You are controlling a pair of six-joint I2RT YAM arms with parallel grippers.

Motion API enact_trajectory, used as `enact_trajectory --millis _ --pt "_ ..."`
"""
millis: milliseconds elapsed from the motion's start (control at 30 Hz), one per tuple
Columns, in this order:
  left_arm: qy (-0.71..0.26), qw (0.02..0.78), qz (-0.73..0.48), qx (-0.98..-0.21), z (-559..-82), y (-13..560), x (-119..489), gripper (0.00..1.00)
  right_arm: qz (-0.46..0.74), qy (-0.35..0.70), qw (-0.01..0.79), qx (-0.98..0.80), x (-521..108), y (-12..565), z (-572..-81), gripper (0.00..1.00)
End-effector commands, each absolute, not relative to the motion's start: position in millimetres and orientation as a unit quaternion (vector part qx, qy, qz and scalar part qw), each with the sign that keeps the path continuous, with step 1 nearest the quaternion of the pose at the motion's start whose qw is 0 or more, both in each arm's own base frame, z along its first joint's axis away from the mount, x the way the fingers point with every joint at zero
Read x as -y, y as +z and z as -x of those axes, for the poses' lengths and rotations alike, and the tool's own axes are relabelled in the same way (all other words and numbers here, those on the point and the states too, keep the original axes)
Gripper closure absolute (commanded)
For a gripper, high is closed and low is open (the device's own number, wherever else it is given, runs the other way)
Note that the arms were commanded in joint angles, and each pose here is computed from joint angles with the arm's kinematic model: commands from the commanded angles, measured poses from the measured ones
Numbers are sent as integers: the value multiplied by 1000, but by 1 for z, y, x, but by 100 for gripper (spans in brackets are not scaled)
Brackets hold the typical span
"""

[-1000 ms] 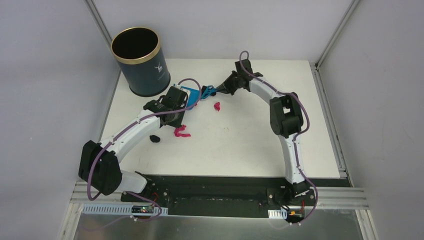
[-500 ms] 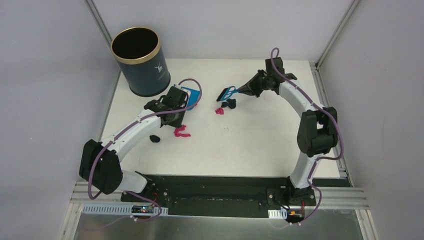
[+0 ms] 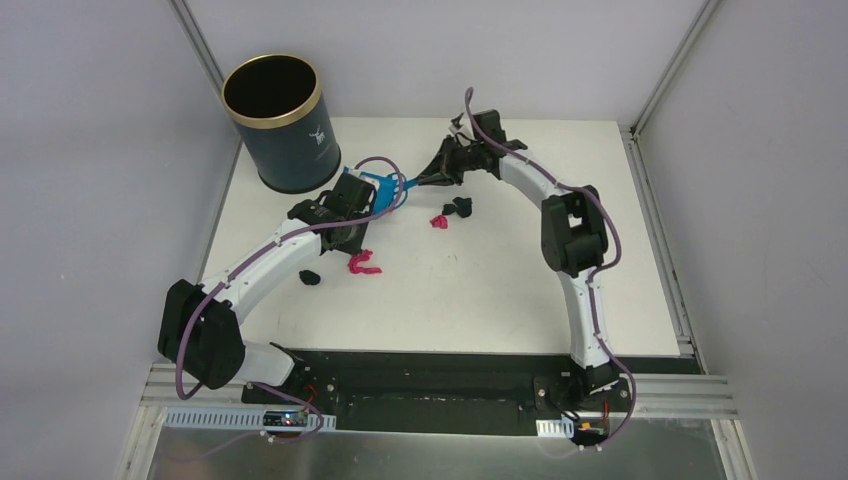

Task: Sweep away the paper scraps from the table

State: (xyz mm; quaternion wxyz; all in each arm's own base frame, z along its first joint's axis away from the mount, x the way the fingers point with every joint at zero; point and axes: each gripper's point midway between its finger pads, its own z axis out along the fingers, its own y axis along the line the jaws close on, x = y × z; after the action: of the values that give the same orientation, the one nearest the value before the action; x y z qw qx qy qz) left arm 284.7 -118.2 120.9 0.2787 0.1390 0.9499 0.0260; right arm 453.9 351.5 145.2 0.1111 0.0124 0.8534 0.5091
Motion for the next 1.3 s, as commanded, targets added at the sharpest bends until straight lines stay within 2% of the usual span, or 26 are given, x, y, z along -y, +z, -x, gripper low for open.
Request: enact_trajectory --millis 0,300,667,767,867,1000,1267 --pt "35 316 -130 -939 -296 144 112 100 43 534 114 -837 -379 157 -452 100" --pt "31 309 -135 -941 -296 140 114 100 -15 483 83 -872 -386 103 -459 100" --pt "19 301 -144 -942 -295 140 119 100 -144 351 59 -923 -297 84 -412 100" --pt "17 303 -143 -942 -294 142 120 100 -116 359 72 -923 -280 101 -397 100" --pt "17 310 -137 -941 -294 146 118 100 -42 423 94 -900 -284 136 -384 100" --pt "17 319 -130 -939 -294 151 117 100 18 501 79 -861 -307 168 -362 100" --pt "20 321 -128 -938 -294 151 115 100 107 509 41 -853 -375 164 -318 100"
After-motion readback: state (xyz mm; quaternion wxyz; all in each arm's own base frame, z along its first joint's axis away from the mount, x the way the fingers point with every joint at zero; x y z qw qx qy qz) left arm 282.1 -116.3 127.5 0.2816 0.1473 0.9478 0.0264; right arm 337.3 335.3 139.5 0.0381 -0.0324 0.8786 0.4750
